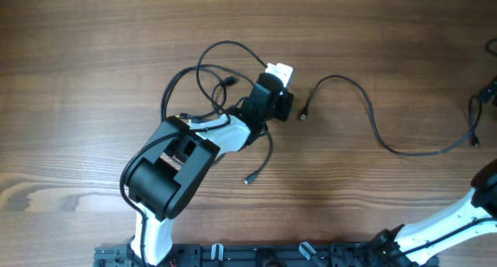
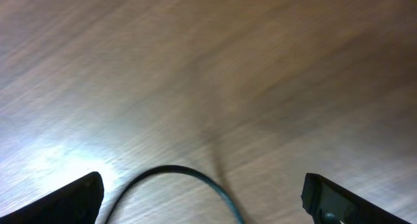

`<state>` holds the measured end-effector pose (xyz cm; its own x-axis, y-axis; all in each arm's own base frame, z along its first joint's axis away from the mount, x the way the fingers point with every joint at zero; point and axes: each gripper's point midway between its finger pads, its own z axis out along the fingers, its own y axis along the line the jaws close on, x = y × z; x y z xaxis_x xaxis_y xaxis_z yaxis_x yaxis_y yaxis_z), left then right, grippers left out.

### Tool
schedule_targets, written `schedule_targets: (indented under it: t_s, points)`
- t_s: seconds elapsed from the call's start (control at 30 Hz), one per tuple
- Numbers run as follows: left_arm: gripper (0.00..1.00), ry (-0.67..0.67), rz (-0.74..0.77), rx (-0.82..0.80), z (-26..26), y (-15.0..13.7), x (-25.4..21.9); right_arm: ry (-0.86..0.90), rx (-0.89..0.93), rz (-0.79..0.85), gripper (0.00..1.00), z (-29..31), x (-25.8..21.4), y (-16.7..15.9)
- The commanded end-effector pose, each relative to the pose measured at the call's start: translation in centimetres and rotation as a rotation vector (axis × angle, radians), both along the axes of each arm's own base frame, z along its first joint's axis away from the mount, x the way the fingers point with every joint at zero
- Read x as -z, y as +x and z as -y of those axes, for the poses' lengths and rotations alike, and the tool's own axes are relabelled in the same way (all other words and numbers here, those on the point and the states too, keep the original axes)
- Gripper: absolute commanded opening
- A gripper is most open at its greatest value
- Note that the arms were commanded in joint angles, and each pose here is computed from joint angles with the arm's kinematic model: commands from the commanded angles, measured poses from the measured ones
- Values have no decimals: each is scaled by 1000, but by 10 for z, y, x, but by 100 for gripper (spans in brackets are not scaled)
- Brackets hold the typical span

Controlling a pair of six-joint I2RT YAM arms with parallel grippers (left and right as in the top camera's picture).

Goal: Untangle cables

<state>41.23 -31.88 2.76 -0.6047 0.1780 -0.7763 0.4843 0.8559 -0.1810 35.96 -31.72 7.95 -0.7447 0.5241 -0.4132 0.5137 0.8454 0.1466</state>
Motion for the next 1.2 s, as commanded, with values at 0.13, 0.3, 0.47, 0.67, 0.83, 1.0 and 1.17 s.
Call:
schedule_targets:
  t_s: [0.13,0.3,0.47,0.67,0.83,1.0,1.17]
  points:
    - [4,36,-42,-14,-5,-6,17,25,-55,123,100,-11,-28,21]
    - [4,41,-52,-2,-2,-11,19,66,-77,276,100,-28,-78,33]
    - [4,36,-44,15,5,-15,17,81,-106,358,100,-63,-141,21]
    - [4,21,-80,57,11,-23,20,230,-20,325,100,-105,-163,-4]
    - [4,9,-131,105,15,-35,25,326,66,213,100,-119,-144,-22]
    - [4,40,-229,69,5,-48,41,449,102,28,100,-154,-101,-48]
    - [4,59,-281,49,-2,-55,49,465,197,-144,100,-168,-44,-74]
